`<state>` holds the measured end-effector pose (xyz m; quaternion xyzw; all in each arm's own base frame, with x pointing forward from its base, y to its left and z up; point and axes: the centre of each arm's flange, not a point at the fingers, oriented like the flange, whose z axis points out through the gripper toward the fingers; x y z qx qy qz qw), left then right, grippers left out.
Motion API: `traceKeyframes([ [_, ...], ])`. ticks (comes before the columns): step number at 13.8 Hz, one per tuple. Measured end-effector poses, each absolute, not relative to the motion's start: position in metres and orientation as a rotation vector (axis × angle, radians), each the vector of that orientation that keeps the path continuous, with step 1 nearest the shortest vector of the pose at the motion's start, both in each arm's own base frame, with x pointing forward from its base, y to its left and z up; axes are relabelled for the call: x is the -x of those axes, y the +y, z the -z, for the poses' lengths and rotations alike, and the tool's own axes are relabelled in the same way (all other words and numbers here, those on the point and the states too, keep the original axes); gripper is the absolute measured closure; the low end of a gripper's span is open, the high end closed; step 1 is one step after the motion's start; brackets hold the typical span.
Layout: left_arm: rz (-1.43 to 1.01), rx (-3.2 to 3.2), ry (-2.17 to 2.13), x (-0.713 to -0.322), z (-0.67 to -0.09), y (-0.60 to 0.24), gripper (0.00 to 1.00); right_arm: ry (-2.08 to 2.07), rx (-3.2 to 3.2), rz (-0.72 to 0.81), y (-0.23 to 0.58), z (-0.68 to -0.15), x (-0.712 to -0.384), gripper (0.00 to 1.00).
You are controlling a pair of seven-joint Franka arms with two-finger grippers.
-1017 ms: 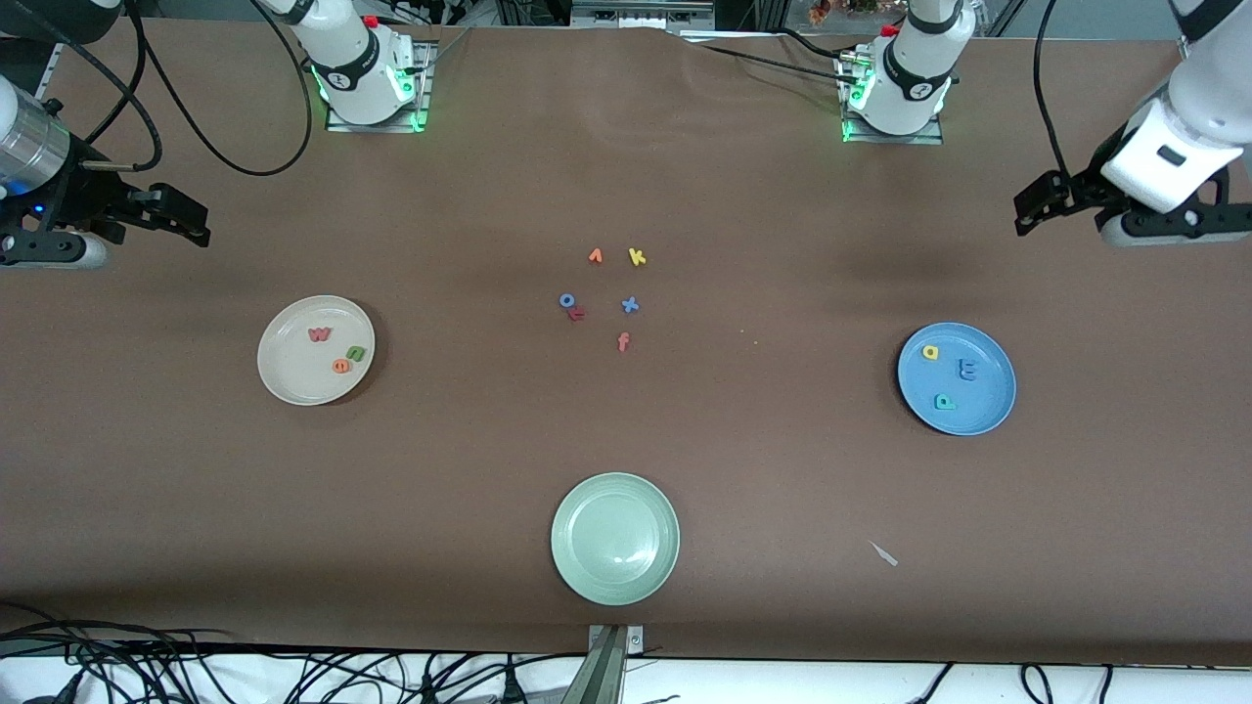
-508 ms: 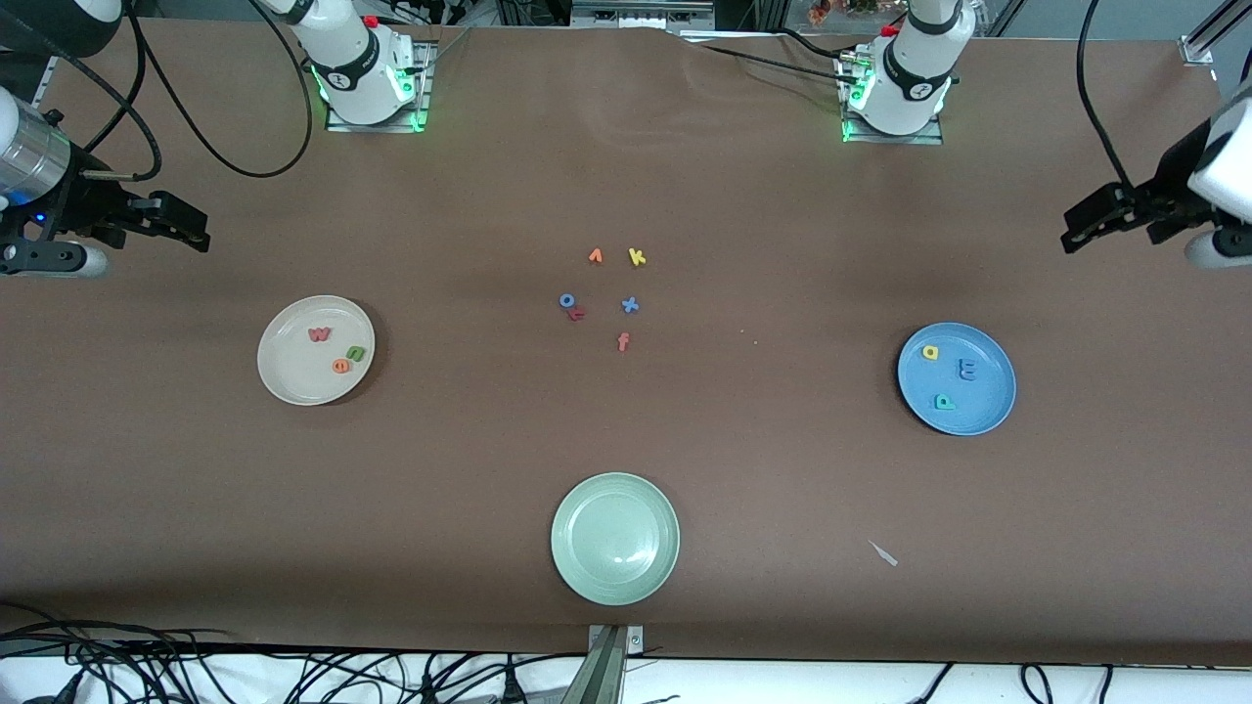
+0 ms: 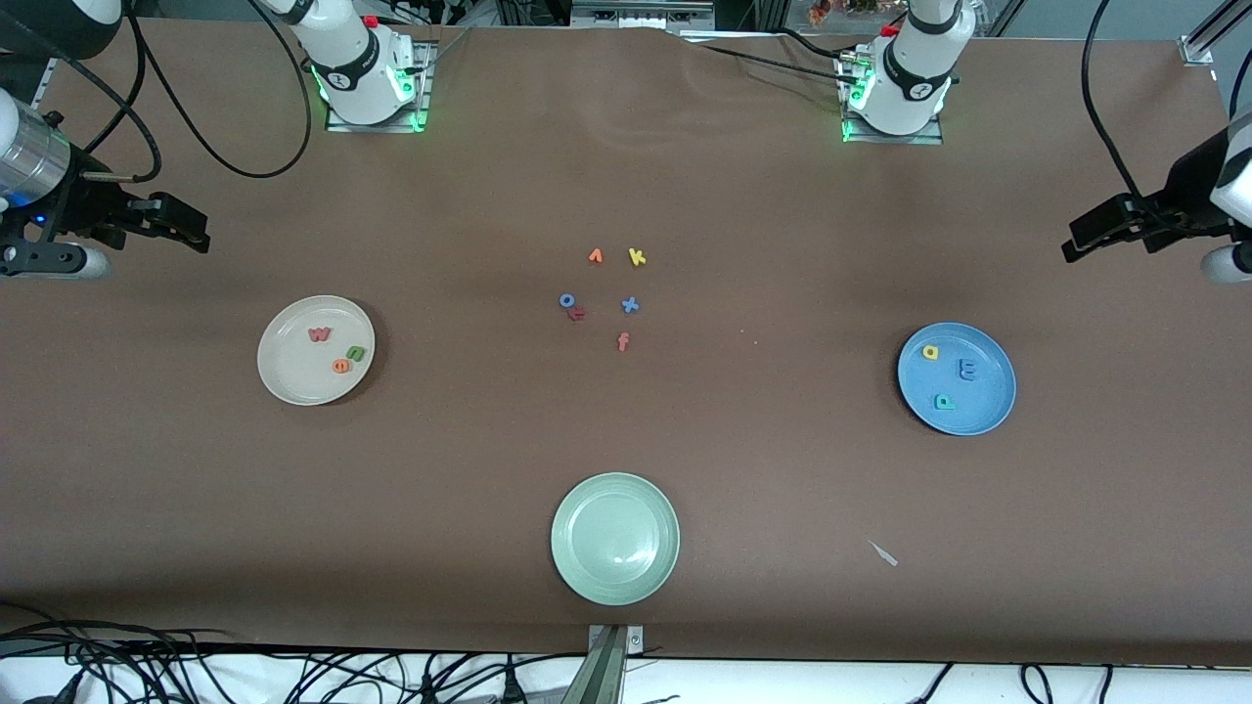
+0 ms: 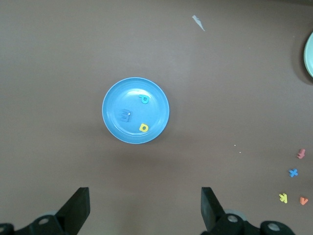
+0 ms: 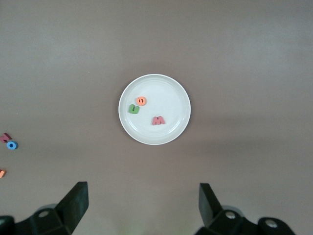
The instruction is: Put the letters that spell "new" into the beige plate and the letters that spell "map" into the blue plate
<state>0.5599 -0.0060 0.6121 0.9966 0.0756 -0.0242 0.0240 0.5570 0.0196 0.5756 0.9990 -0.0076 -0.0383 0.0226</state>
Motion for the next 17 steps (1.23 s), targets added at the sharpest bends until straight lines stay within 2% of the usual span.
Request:
traceKeyframes([
  [17,0.127,-3.105,0.241,-0.556,-0.609,-0.001,0.00,-0.011,-3.100,0.094,0.025,-0.582,-0.558,0.00],
])
